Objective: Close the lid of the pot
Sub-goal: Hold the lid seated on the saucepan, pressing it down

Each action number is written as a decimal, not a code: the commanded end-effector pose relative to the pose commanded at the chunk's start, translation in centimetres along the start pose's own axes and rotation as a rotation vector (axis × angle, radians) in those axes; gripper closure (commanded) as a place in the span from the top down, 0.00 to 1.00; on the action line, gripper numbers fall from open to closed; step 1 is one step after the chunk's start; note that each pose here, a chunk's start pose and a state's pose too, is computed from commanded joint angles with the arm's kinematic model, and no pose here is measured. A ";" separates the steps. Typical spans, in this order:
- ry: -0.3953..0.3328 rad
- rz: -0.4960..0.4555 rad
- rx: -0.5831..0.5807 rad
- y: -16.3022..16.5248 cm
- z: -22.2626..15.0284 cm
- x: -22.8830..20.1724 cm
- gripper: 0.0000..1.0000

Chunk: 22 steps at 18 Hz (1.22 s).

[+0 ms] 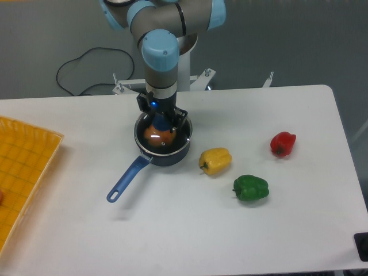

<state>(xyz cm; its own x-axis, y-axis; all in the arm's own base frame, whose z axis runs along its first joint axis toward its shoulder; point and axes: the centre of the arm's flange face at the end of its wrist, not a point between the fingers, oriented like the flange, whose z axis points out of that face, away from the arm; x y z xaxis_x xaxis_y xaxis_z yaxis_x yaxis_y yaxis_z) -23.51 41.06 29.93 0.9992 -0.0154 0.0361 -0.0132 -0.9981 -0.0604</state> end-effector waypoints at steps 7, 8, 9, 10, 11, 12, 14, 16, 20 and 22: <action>0.001 0.001 -0.003 0.0 0.2 0.0 0.48; 0.001 0.000 -0.003 0.0 0.2 0.0 0.49; 0.002 0.000 -0.002 0.0 0.2 0.0 0.49; 0.001 0.001 -0.003 0.0 0.2 0.0 0.49; 0.002 0.001 -0.002 0.0 0.2 0.0 0.49; 0.001 0.001 -0.003 0.0 0.2 0.0 0.49; 0.001 0.001 -0.003 0.0 0.2 0.0 0.51; 0.004 0.001 -0.005 0.0 0.3 0.0 0.52; 0.004 0.001 -0.007 0.0 0.4 0.0 0.53; 0.004 0.001 -0.007 0.0 0.4 0.0 0.53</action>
<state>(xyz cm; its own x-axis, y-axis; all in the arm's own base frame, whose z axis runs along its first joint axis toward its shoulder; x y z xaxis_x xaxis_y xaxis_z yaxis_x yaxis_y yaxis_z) -23.52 41.13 29.53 0.9991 -0.0166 0.0397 -0.0145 -0.9985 -0.0530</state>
